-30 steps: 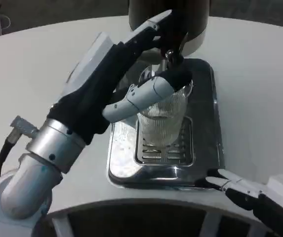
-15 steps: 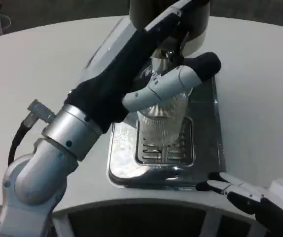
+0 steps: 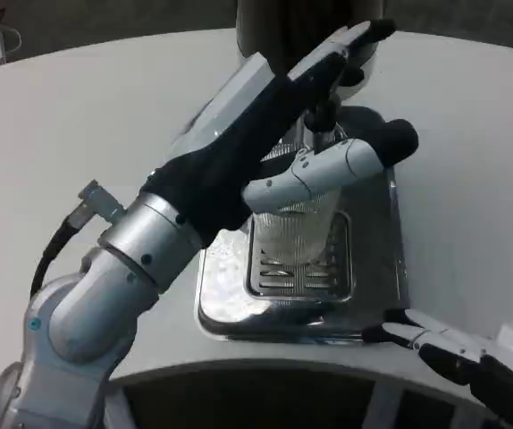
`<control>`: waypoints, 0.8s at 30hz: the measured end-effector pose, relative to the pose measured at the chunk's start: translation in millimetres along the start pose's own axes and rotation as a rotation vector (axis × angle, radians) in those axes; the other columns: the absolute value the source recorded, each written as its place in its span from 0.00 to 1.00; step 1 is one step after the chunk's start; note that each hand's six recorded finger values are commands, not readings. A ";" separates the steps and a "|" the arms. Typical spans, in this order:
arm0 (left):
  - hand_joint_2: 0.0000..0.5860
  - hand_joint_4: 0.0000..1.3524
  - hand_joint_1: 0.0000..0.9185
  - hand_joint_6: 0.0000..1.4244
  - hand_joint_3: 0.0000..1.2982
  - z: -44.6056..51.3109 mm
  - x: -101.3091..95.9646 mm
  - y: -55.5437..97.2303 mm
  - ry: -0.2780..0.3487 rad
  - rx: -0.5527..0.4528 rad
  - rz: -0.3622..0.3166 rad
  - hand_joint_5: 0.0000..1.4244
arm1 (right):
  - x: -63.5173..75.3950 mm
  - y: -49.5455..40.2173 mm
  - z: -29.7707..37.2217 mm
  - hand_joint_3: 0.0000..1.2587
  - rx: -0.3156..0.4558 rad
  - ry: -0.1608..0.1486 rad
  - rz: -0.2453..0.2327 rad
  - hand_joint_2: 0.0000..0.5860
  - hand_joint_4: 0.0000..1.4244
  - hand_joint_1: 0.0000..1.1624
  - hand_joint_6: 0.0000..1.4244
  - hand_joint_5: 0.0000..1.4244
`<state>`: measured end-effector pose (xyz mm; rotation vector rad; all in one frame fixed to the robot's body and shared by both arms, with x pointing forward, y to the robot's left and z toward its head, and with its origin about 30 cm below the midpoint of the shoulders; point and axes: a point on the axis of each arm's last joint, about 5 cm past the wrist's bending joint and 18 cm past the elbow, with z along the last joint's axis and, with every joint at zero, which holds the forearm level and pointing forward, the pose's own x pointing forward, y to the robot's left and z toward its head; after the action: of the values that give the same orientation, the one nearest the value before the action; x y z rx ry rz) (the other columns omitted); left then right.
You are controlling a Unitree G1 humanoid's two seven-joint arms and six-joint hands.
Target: Grasp the cup under the faucet to collect the drink, then remove the cup.
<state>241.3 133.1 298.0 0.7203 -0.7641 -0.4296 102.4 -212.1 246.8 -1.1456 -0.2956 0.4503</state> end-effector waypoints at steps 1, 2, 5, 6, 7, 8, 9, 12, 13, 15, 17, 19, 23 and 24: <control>0.08 0.00 0.00 0.15 0.06 -0.2 0.2 0.0 0.000 0.008 -0.001 0.09 | 0.1 0.0 0.0 0.11 0.001 -0.001 0.000 0.74 0.03 0.42 0.10 0.08; 0.08 0.00 0.00 0.15 0.06 -0.6 0.6 0.0 0.000 0.021 -0.006 0.08 | 0.3 -0.2 -0.1 0.11 0.003 -0.003 -0.001 0.74 0.03 0.42 0.10 0.08; 0.08 0.00 0.00 0.14 0.06 -0.3 4.0 0.2 -0.012 0.079 -0.030 0.08 | 1.1 -0.6 -1.1 0.11 0.019 -0.008 -0.003 0.75 0.04 0.42 0.10 0.08; 0.09 0.00 0.00 0.13 0.05 -0.1 4.8 0.1 -0.016 0.104 -0.038 0.07 | 1.4 -0.6 -1.6 0.11 0.026 -0.006 -0.004 0.75 0.04 0.42 0.10 0.08; 0.09 0.00 0.00 0.13 0.05 0.0 5.2 0.0 -0.020 0.114 -0.043 0.07 | 1.6 -0.6 -2.0 0.11 0.031 -0.005 -0.005 0.75 0.03 0.42 0.10 0.08; 0.08 0.00 0.00 0.13 0.05 -0.3 5.8 0.0 -0.023 0.124 -0.047 0.07 | 2.1 -0.5 -3.0 0.11 0.050 -0.005 -0.008 0.75 0.03 0.42 0.10 0.08; 0.08 0.00 0.00 0.13 0.05 -0.6 6.5 0.1 -0.026 0.145 -0.052 0.07 | 3.0 0.3 -4.9 0.11 0.085 -0.004 -0.013 0.73 0.03 0.42 0.10 0.09; 0.06 0.00 0.00 0.12 0.04 -1.3 8.4 -0.6 -0.032 0.177 -0.067 0.06 | 5.1 2.8 -11.9 0.10 0.176 0.019 -0.031 0.68 0.03 0.43 0.09 0.10; 0.04 0.00 0.00 0.12 0.04 -1.4 8.9 -0.8 -0.035 0.181 -0.071 0.06 | 5.6 3.2 -13.3 0.10 0.198 0.022 -0.036 0.67 0.03 0.44 0.09 0.10; 0.04 0.00 0.00 0.12 0.04 -1.5 10.3 -1.1 -0.040 0.195 -0.081 0.05 | 7.0 5.6 -18.5 0.09 0.268 0.035 -0.051 0.62 0.03 0.46 0.10 0.11; 0.03 0.00 0.00 0.12 0.04 -1.5 11.5 -1.2 -0.044 0.217 -0.091 0.05 | 8.8 8.0 -24.4 0.09 0.331 0.058 -0.077 0.59 0.03 0.48 0.10 0.11; 0.03 0.00 0.00 0.12 0.04 -1.7 12.3 -0.9 -0.047 0.229 -0.096 0.05 | 10.2 10.0 -28.8 0.08 0.368 0.082 -0.103 0.57 0.03 0.51 0.11 0.11; 0.01 0.00 0.00 0.12 0.04 -2.6 14.0 -0.2 -0.051 0.241 -0.115 0.04 | 14.5 14.8 -35.7 0.06 0.432 0.105 -0.176 0.53 0.03 0.54 0.11 0.12; 0.01 0.00 0.00 0.12 0.04 -2.8 14.4 0.2 -0.052 0.245 -0.118 0.04 | 16.4 16.5 -37.5 0.05 0.450 0.109 -0.194 0.51 0.03 0.56 0.12 0.12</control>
<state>252.8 125.9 303.6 0.9905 -0.8343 -0.4678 130.3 -228.7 216.9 -0.6906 -0.1946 0.2628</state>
